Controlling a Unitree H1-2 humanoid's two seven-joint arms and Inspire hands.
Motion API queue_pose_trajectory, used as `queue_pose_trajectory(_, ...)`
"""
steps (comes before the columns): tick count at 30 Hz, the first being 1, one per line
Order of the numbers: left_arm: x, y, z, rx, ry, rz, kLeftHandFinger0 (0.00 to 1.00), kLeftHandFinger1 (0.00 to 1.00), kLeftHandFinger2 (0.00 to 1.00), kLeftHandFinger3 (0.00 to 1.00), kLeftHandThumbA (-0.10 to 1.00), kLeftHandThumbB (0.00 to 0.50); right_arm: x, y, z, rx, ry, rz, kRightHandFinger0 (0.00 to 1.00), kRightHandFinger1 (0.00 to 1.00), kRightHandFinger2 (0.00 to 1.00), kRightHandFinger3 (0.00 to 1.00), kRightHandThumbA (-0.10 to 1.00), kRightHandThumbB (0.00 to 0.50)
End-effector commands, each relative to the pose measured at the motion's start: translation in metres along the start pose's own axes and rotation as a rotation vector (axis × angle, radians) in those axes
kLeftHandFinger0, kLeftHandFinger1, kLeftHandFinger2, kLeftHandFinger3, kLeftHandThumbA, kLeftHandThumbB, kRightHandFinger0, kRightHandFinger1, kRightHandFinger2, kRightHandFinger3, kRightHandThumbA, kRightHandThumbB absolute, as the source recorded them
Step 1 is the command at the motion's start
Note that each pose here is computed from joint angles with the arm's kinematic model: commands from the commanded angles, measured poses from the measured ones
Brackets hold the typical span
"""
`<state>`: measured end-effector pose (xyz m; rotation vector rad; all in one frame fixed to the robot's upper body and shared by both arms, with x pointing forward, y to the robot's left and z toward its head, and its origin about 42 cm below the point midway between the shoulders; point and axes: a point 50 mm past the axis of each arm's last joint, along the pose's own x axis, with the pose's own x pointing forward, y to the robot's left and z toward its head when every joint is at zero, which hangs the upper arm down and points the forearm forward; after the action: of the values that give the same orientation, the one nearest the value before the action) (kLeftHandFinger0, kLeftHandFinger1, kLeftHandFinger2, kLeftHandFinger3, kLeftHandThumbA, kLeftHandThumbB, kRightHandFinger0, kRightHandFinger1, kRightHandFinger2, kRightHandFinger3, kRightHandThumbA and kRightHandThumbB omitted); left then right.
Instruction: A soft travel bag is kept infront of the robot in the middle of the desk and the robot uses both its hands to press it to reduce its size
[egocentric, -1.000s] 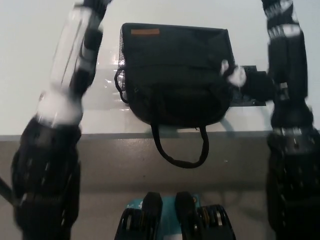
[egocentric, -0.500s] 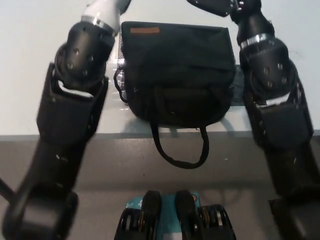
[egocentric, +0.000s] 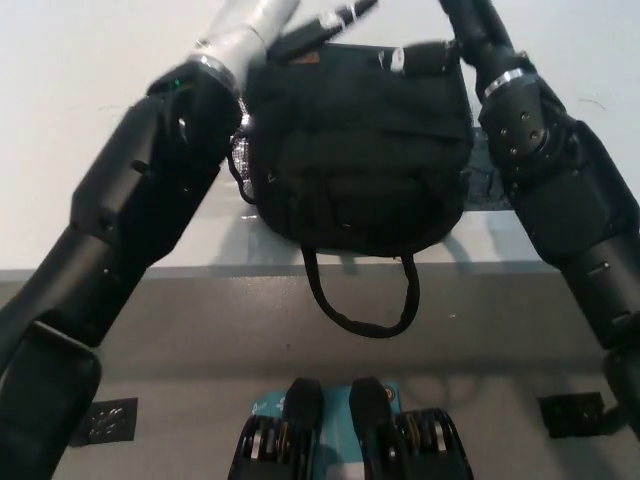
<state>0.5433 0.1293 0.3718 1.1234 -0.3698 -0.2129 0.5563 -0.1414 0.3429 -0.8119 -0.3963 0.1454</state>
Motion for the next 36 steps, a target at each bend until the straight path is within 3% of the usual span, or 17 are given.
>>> queue_pose_trajectory(1,0.021,0.054,0.023,0.319,-0.027,0.115,1.00,1.00,1.00,1.00,1.00,0.098,0.030,-0.048,0.033,-0.220,-0.077,-0.112,1.00,1.00,1.00,1.00,1.00,0.284)
queue_pose_trajectory(6,0.027,0.041,0.021,0.434,-0.015,0.063,1.00,1.00,1.00,1.00,1.00,0.081,0.030,-0.040,0.020,-0.197,-0.037,-0.068,1.00,1.00,1.00,1.00,1.00,0.323)
queue_pose_trajectory(10,0.030,0.032,0.018,0.504,0.014,0.029,1.00,1.00,1.00,1.00,1.00,0.117,0.032,-0.035,0.016,-0.150,-0.008,-0.039,1.00,1.00,1.00,1.00,1.00,0.321)
queue_pose_trajectory(14,0.029,0.021,0.011,0.533,0.043,-0.021,1.00,1.00,1.00,1.00,1.00,0.092,0.029,-0.023,0.016,-0.133,0.003,-0.017,1.00,1.00,1.00,1.00,1.00,0.306)
queue_pose_trajectory(23,0.021,-0.020,-0.021,0.529,0.124,-0.122,1.00,1.00,1.00,1.00,1.00,0.096,0.021,0.015,0.005,-0.021,0.041,0.033,1.00,1.00,1.00,1.00,1.00,0.338)
queue_pose_trajectory(33,0.008,-0.065,-0.036,0.525,0.137,-0.185,1.00,1.00,1.00,1.00,1.00,0.032,0.009,0.051,-0.012,0.120,0.115,0.068,1.00,1.00,1.00,1.00,1.00,0.276)
queue_pose_trajectory(36,-0.002,-0.093,-0.043,0.513,0.156,-0.209,1.00,1.00,1.00,1.00,1.00,0.012,-0.005,0.077,-0.030,0.165,0.186,0.115,1.00,1.00,1.00,1.00,1.00,0.300)
